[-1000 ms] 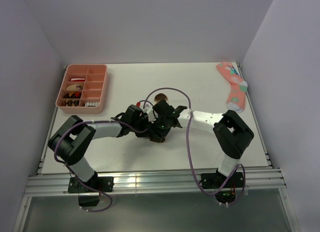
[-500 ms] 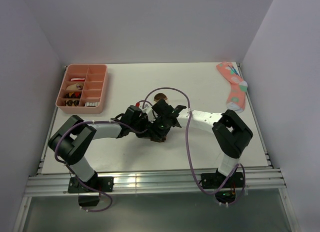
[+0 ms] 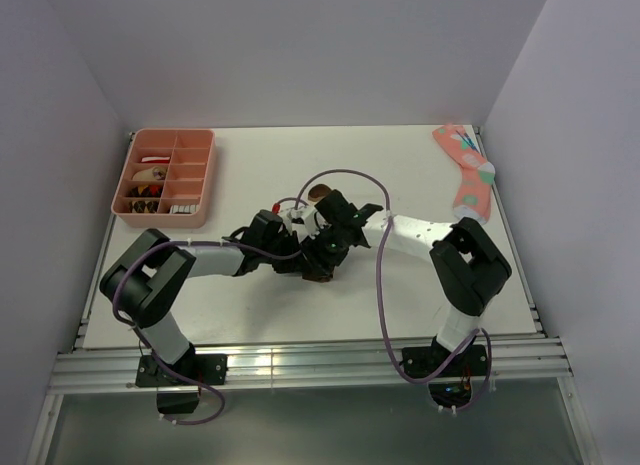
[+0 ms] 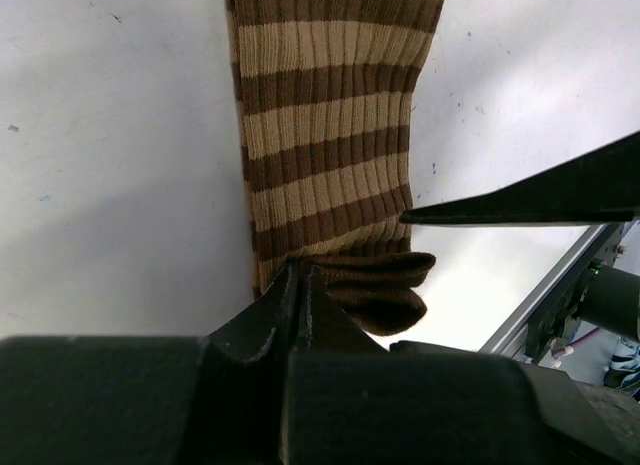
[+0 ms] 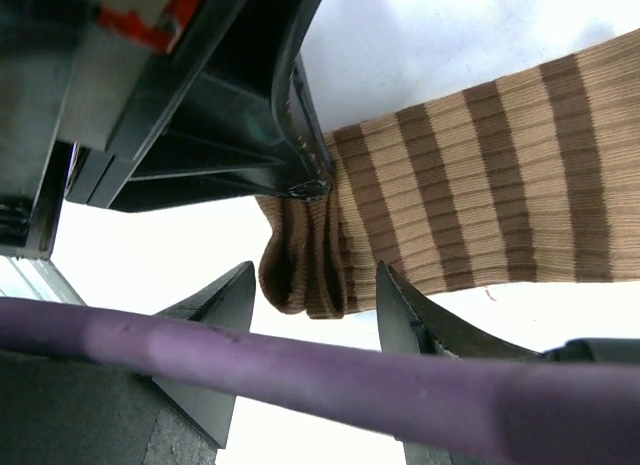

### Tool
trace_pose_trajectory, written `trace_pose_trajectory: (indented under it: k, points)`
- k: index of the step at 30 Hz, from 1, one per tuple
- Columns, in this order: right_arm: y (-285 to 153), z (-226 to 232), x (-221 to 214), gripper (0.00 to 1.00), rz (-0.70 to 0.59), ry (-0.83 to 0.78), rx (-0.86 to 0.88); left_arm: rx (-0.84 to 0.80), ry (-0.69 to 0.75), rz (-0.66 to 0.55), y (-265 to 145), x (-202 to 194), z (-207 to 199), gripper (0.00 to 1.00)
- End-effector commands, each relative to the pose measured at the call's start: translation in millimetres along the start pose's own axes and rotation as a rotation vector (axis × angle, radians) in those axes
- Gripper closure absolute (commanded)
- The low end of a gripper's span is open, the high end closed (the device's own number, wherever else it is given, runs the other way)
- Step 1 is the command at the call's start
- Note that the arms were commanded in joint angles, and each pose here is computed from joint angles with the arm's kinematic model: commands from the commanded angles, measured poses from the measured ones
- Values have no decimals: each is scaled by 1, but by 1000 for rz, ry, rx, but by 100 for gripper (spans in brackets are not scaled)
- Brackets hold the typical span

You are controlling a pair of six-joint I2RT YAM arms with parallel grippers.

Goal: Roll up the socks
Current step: Roll the sock at the center of the board.

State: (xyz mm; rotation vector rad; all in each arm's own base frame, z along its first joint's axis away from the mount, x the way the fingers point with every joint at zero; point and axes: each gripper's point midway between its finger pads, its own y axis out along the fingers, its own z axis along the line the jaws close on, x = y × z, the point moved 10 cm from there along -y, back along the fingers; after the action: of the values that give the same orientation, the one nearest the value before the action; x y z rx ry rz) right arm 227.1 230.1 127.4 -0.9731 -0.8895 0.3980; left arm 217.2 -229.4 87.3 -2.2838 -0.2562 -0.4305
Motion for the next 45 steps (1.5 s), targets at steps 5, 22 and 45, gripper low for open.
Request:
trace_pose_trajectory:
  k: [5,22,45]
  points:
    - [-10,3,-4,41,-18,19,32,115,15,6,6,2,20,100]
    - [2,-5,-10,43,49,66,-20,99,-21,12,10,12,22,100]
    - [12,-41,-13,95,146,287,90,81,-11,-68,-3,14,15,100]
